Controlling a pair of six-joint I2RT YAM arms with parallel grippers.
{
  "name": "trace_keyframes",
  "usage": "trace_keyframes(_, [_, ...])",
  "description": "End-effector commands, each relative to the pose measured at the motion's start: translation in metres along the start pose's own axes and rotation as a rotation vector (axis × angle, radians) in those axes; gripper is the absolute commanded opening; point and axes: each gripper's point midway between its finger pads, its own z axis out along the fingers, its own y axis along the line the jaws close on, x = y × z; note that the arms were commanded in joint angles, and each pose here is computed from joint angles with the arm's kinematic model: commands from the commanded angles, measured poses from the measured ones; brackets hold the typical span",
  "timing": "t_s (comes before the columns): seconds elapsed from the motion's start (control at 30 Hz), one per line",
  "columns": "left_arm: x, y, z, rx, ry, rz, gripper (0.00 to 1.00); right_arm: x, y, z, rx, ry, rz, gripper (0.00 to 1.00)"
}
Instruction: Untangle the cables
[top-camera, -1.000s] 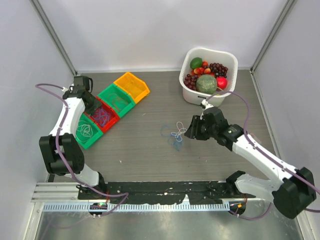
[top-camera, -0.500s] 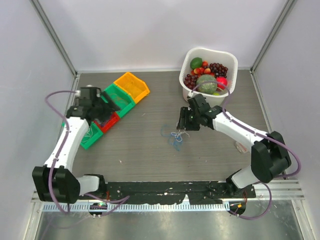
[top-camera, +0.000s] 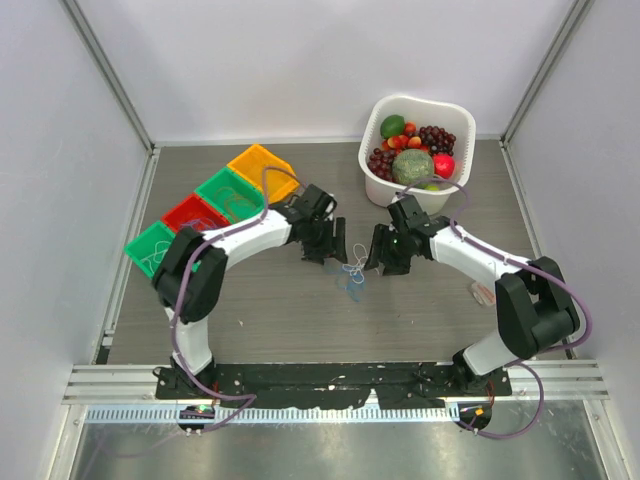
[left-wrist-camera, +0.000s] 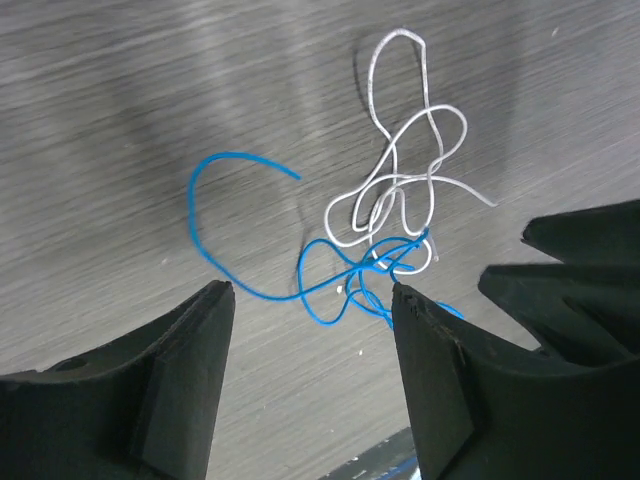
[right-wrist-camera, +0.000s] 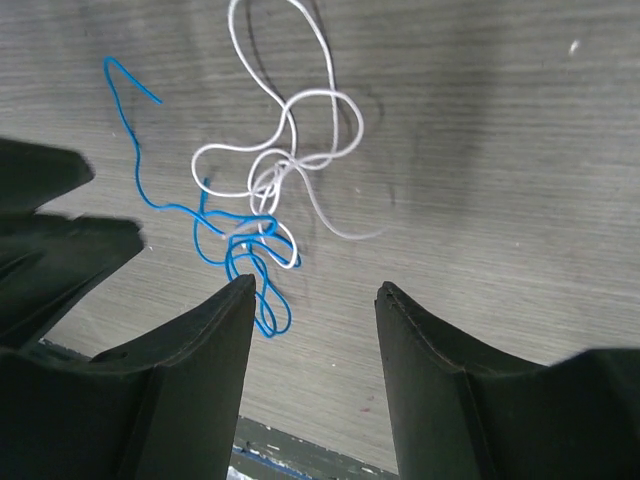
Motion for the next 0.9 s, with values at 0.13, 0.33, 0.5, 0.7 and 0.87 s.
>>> trace_keyframes(0.13, [0.011, 0.000, 0.014, -0.074, 0.039, 0.343, 0.62, 0.003, 0.015, -0.021, -0.120, -0.051, 0.037, 0.56])
trace_keyframes(0.33, [0.032, -0.005, 0.024, 0.044, 0.100, 0.423, 0.62, 0.005, 0.013, -0.019, -0.120, -0.051, 0.048, 0.56])
trace_keyframes(0.5, [0.033, -0.005, 0.032, 0.076, 0.093, 0.467, 0.54, 0.003, 0.020, -0.017, -0.145, -0.033, 0.062, 0.55])
trace_keyframes(0.7, [0.014, -0.005, 0.015, 0.031, -0.001, 0.534, 0.47, 0.001, 0.020, -0.016, -0.141, -0.040, 0.063, 0.55])
trace_keyframes(0.87, [0.013, -0.021, -0.008, 0.107, -0.045, 0.572, 0.61, -0.001, 0.023, -0.020, -0.148, -0.045, 0.067, 0.55])
